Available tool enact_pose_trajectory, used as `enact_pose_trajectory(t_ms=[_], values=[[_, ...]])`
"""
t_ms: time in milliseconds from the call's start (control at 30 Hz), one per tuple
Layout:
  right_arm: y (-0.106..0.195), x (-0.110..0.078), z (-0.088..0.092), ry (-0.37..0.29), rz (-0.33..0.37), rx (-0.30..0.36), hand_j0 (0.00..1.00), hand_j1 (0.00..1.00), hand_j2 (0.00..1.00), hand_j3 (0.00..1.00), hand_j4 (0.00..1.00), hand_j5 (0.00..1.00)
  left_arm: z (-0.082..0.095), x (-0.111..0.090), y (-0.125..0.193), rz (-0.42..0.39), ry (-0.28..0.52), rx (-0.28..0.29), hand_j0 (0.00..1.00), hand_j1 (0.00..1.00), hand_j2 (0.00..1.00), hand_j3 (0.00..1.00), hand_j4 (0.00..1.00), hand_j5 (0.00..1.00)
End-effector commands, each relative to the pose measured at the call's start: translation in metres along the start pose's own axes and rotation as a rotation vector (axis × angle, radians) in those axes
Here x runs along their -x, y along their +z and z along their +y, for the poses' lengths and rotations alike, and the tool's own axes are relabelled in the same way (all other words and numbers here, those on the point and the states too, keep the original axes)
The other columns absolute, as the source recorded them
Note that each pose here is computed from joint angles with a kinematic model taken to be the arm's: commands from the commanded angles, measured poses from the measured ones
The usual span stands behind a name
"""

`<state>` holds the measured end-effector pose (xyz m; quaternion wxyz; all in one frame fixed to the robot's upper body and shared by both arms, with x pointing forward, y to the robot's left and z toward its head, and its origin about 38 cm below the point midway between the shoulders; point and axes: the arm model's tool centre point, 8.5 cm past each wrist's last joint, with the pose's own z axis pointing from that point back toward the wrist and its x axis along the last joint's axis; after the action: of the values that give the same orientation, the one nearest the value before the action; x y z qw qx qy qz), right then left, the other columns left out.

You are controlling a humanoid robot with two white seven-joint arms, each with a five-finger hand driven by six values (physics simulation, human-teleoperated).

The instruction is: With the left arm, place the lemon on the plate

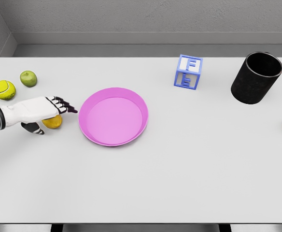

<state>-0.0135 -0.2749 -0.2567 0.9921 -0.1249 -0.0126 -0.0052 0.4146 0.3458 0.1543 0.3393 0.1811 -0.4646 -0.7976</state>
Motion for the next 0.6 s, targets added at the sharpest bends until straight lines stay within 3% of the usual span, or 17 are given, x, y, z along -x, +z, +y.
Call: enact_pose_trajectory(t_ms=[0,233,333,567], values=[[0.0000,0.0000,0.0000,-0.001,0.000,0.000,1.00,1.00,1.00,1.00,1.00,1.00,-0.0005,-0.0003,-0.0004,0.000,0.002,0.001,1.00,1.00,1.00,1.00,1.00,1.00],[0.0000,0.0000,0.0000,-0.001,0.000,0.000,1.00,1.00,1.00,1.00,1.00,1.00,-0.0031,-0.0008,-0.0023,0.003,-0.013,0.018,1.00,1.00,1.00,1.00,1.00,1.00],[0.0000,0.0000,0.0000,-0.001,0.000,0.000,1.00,1.00,1.00,1.00,1.00,1.00,-0.0035,-0.0008,-0.0021,0.004,-0.017,0.032,0.86,0.86,0.86,0.86,0.86,0.86],[0.0000,0.0000,0.0000,-0.001,0.000,0.000,1.00,1.00,1.00,1.00,1.00,1.00,-0.0033,-0.0012,0.0004,0.001,-0.021,0.050,0.85,0.85,0.85,0.85,0.85,0.85]])
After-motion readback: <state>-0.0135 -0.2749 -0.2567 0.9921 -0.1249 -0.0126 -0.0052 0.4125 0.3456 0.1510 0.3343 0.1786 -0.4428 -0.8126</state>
